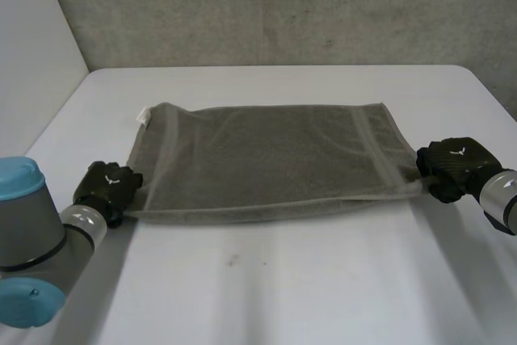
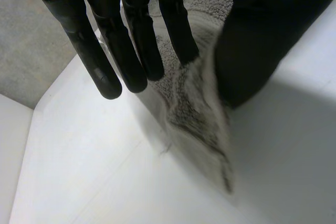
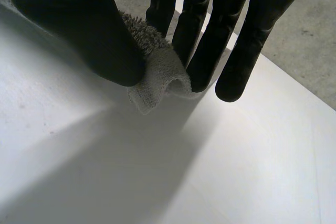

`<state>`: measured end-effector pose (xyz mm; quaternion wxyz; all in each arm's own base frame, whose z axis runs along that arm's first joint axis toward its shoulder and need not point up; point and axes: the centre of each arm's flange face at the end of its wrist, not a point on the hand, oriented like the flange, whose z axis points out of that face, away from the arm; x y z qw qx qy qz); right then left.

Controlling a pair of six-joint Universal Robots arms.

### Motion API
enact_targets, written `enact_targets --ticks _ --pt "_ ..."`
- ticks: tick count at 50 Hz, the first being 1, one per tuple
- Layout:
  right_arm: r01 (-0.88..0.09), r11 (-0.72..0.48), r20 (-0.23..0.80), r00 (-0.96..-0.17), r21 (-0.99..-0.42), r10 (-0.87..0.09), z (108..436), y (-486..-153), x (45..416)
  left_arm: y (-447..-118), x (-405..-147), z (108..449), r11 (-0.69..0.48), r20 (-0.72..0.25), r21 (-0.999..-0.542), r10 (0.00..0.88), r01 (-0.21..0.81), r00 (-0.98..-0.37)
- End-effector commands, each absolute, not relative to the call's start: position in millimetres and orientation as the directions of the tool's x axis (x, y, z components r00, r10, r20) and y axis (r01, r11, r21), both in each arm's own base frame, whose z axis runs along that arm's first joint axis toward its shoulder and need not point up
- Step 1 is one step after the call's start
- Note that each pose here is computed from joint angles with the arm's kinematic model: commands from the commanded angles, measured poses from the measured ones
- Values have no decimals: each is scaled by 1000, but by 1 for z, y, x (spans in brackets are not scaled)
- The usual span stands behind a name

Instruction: Fold the towel.

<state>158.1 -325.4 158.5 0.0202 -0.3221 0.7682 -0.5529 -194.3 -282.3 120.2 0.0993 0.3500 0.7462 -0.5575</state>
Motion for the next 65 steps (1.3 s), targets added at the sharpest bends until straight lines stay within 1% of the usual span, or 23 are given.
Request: enact_targets --ticks 1,9,14,16,17,19,20,22,26,29,34,36,39,40,44,45,48,50,53,54,57,59,65 --pt "-473 186 324 -793 -861 -515 158 -325 156 -278 -194 118 150 -535 -757 418 637 -734" --pt "-507 189 347 -774 -841 -530 161 -320 156 -262 -194 126 172 -524 -744 449 645 -724" --pt "-565 265 336 -739 -781 -584 171 -303 151 -241 -192 144 183 -517 -738 465 650 -718" --pt "-622 312 340 -704 -718 -623 185 -286 140 -225 -189 158 194 -514 -728 479 657 -712" --pt "-623 312 340 -704 -718 -623 185 -286 140 -225 -189 158 194 -514 -728 479 657 -711" --pt "-687 358 319 -652 -633 -688 190 -265 130 -208 -183 169 225 -511 -704 498 674 -701" --pt "-687 358 318 -652 -632 -688 190 -265 130 -208 -183 169 225 -511 -704 498 674 -700" --pt "-739 374 297 -601 -561 -742 200 -244 122 -200 -181 176 238 -508 -694 507 680 -696" --pt "-784 339 315 -545 -520 -777 213 -230 117 -188 -174 193 257 -501 -688 508 678 -701" --pt "-793 304 363 -534 -528 -764 222 -234 115 -191 -174 198 246 -508 -696 496 675 -705" --pt "-747 297 410 -600 -595 -687 227 -253 114 -211 -178 201 218 -514 -714 484 666 -708" --pt "-698 313 393 -653 -644 -648 220 -276 116 -230 -186 190 204 -514 -712 499 671 -697" --pt "-661 329 353 -680 -674 -642 206 -298 129 -257 -193 184 179 -526 -722 485 669 -698" --pt "-661 329 353 -680 -674 -642 206 -298 129 -257 -193 184 179 -526 -722 485 669 -698" --pt "-627 368 340 -724 -686 -601 186 -332 151 -310 -211 168 123 -547 -737 469 665 -693" --pt "-627 368 340 -724 -686 -601 186 -332 151 -310 -211 168 123 -547 -737 469 665 -693" --pt "-614 350 367 -743 -708 -560 179 -352 157 -322 -217 163 110 -551 -740 468 664 -691" --pt "-602 332 377 -753 -727 -539 176 -362 161 -350 -228 144 85 -559 -745 463 662 -688" --pt "-564 288 388 -782 -774 -488 170 -384 172 -361 -232 135 66 -568 -746 458 663 -684" --pt "-556 273 399 -792 -785 -462 166 -393 176 -368 -239 129 23 -592 -741 450 671 -669" --pt "-558 269 414 -795 -785 -443 162 -399 177 -373 -244 126 -19 -617 -735 434 678 -656" --pt "-564 264 434 -798 -783 -419 158 -406 178 -387 -252 126 -127 -675 -718 366 684 -641" --pt "-576 232 468 -794 -784 -389 148 -419 190 -394 -255 122 -171 -691 -714 330 679 -643"
